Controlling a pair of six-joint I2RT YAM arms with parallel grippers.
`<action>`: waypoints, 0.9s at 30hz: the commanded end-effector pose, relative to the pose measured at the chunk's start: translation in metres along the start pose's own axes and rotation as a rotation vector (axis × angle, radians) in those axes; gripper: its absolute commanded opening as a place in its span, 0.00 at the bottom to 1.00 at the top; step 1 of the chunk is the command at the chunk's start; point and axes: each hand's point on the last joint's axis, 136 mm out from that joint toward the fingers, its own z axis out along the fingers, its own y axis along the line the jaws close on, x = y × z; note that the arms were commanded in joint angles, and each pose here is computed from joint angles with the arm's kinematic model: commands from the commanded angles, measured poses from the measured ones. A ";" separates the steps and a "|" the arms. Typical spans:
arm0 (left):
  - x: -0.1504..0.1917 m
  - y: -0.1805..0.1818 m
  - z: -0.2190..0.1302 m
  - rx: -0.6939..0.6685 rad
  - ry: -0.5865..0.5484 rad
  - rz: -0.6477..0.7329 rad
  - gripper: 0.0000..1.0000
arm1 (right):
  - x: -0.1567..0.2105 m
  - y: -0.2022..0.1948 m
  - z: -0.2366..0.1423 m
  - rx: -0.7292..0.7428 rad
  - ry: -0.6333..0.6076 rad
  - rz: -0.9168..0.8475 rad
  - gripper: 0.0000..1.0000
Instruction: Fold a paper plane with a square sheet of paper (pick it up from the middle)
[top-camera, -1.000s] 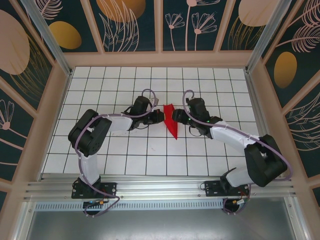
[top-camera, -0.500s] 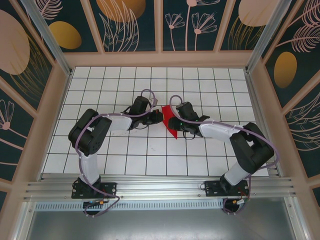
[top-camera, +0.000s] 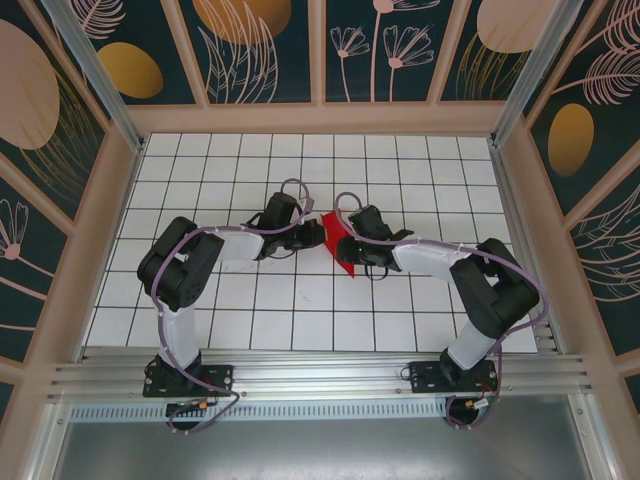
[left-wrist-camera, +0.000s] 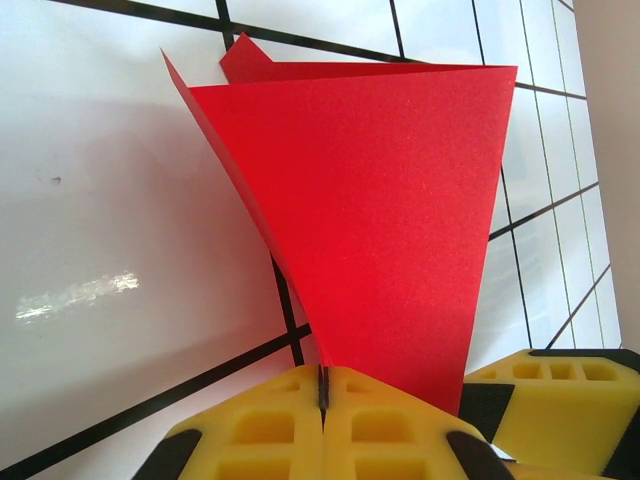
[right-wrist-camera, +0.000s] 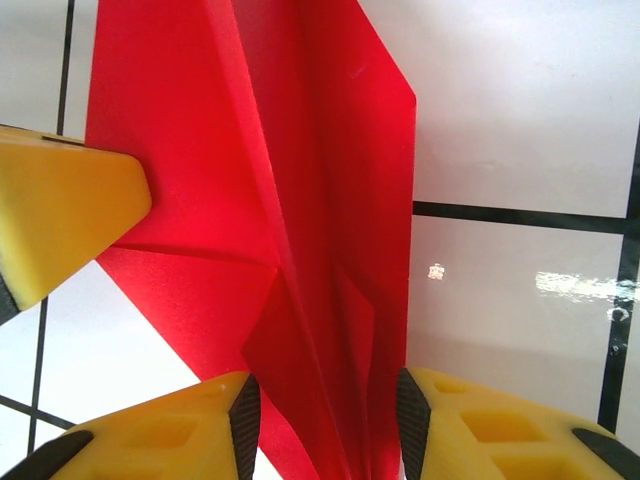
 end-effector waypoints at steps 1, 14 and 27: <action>0.002 0.008 0.003 -0.016 0.015 -0.003 0.00 | 0.000 0.008 0.003 -0.015 0.016 -0.012 0.40; 0.004 0.012 0.005 -0.020 0.021 -0.010 0.00 | -0.002 0.010 0.011 -0.005 0.014 -0.051 0.29; 0.004 0.015 0.001 -0.039 0.008 -0.027 0.01 | -0.007 0.008 0.025 0.082 -0.043 -0.116 0.26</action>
